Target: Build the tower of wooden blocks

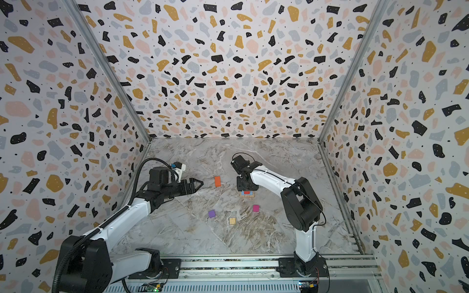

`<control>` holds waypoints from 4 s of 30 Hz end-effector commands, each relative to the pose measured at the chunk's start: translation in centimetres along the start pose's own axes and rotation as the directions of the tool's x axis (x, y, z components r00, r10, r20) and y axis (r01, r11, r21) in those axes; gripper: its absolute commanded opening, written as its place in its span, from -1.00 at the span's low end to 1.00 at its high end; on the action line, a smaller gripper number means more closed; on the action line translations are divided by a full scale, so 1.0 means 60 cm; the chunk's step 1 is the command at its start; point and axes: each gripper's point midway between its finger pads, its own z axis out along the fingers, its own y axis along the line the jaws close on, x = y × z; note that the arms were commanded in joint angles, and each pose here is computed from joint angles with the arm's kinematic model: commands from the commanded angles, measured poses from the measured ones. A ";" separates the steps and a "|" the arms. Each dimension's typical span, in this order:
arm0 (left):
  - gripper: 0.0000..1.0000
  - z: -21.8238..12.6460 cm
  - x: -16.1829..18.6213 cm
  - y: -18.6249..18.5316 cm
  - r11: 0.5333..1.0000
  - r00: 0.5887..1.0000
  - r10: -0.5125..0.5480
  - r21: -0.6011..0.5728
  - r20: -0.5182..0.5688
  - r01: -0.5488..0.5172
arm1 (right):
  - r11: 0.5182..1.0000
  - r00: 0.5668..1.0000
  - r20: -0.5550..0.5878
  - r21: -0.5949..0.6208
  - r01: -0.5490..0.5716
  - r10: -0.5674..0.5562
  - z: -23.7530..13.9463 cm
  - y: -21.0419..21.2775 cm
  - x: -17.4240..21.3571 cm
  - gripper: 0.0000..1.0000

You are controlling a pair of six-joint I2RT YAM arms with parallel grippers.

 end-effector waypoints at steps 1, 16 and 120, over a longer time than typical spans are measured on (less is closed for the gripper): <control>0.87 -0.005 -0.012 -0.013 0.999 0.999 0.029 0.023 0.026 -0.029 | 1.000 0.998 0.063 -0.016 -0.008 0.009 -0.045 0.002 -0.029 0.18; 0.87 -0.004 -0.011 -0.013 0.999 0.999 0.027 0.024 0.024 -0.027 | 0.999 0.998 0.062 0.031 -0.009 0.007 -0.017 0.002 -0.044 0.12; 0.87 -0.001 -0.011 -0.011 0.999 0.999 0.026 0.020 0.020 -0.027 | 1.000 0.996 0.093 -0.012 0.018 -0.017 -0.025 0.014 -0.067 0.17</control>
